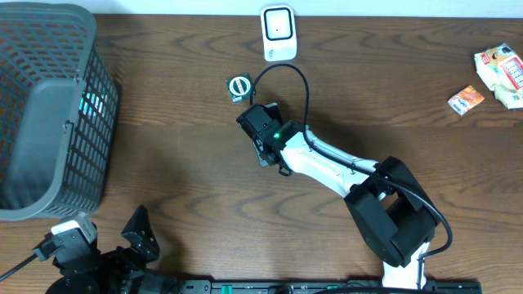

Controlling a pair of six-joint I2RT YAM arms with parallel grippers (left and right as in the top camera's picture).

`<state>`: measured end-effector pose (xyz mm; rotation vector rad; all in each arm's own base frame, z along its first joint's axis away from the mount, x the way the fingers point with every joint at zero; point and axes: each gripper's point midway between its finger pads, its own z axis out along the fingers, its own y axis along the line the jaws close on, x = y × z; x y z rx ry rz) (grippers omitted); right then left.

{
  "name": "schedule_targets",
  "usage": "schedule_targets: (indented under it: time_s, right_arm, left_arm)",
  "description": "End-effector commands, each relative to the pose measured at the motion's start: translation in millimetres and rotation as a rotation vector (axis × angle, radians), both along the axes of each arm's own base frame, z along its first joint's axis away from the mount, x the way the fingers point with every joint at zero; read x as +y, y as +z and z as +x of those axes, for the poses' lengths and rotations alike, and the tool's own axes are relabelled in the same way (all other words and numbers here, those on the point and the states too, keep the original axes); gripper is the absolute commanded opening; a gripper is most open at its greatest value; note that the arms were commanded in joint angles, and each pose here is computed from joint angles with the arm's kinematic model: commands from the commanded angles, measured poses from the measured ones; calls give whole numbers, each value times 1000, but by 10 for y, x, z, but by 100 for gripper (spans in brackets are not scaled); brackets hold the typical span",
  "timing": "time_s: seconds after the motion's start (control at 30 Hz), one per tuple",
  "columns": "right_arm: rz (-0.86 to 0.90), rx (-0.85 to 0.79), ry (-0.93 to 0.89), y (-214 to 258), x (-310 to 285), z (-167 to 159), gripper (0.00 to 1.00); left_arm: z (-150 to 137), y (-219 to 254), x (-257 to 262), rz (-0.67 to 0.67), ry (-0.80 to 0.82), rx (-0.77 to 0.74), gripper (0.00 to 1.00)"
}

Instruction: Scan the item barcode

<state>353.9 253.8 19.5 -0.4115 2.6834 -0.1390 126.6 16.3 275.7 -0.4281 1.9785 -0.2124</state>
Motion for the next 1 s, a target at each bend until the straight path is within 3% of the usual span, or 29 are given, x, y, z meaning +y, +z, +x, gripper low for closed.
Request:
schedule_targets:
  time_s: [0.0,0.6,0.63,0.73,0.97]
  right_arm:
    - [-35,0,4,-64,-45,-13,60]
    - [-180,29,-14,-359,-272,-61,59]
    - [-193,32,-16,-375,-297,-66,54]
    - [-214,53,-18,-435,-348,-97,4]
    - [-139,40,-20,-150,-260,-46,1]
  left_arm:
    - [3,-10,33,0,23,0,98]
    - [3,-10,33,0,23,0,98]
    - [3,-10,33,0,23,0,98]
    - [3,-10,33,0,23,0,98]
    - [3,-10,33,0,24,0,98]
